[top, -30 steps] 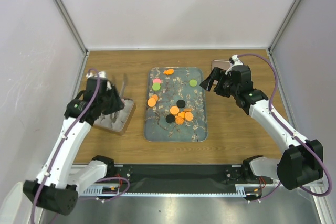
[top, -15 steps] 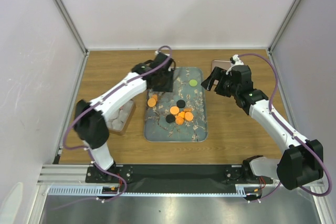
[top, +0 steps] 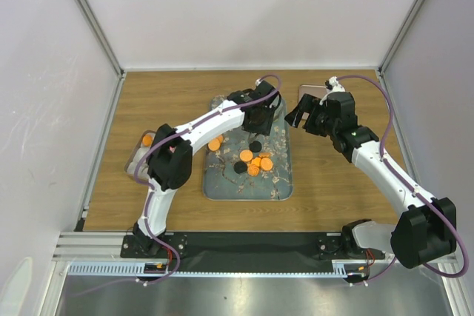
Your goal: Pack the cookies
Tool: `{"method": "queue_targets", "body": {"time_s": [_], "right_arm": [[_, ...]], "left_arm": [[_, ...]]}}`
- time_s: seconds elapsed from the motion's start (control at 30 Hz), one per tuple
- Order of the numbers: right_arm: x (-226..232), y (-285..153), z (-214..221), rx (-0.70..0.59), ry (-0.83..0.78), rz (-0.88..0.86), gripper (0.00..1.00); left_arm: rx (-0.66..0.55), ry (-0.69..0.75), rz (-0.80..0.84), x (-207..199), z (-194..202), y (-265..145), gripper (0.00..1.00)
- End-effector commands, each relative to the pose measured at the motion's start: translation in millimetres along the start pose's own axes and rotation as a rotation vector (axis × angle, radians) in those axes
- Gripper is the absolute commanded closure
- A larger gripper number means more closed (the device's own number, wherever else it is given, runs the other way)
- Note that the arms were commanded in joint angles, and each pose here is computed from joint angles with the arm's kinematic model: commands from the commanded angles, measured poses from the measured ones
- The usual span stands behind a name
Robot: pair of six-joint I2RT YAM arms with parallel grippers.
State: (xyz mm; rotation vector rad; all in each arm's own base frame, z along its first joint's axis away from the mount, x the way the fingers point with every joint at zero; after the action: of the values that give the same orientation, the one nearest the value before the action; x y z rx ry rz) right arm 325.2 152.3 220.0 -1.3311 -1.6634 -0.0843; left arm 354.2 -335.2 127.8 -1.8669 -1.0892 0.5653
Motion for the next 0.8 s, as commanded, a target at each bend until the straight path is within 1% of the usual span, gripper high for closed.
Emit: {"method": "queue_targets", "body": {"time_s": [0.0, 0.37, 0.77], "right_arm": [[11, -6, -10, -0.042, -0.032, -0.026, 0.13], [10, -4, -11, -0.042, -0.032, -0.024, 0.13], [9, -3, -10, -0.038, -0.03, -0.022, 0.13]], "left_arm": [[-0.064, 0.019, -0.016, -1, -20, -9, 0.48], [-0.022, 0.058, -0.01, -6, -4, -3, 0.48], [0.003, 0.067, -0.007, -7, 8, 3, 0.48]]}}
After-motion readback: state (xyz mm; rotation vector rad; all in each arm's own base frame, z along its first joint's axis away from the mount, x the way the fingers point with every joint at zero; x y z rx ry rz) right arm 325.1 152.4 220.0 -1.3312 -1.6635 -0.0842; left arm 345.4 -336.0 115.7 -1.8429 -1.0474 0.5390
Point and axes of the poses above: each gripper's point midway between its finger pads, its own y axis out along the fingers, its own x axis along the line the jaws close on, z = x × y, the point moved 3 cm from there along -y, back along the fingers, and after that the axes turned 15 degrees about y, right-handed, at the moved point
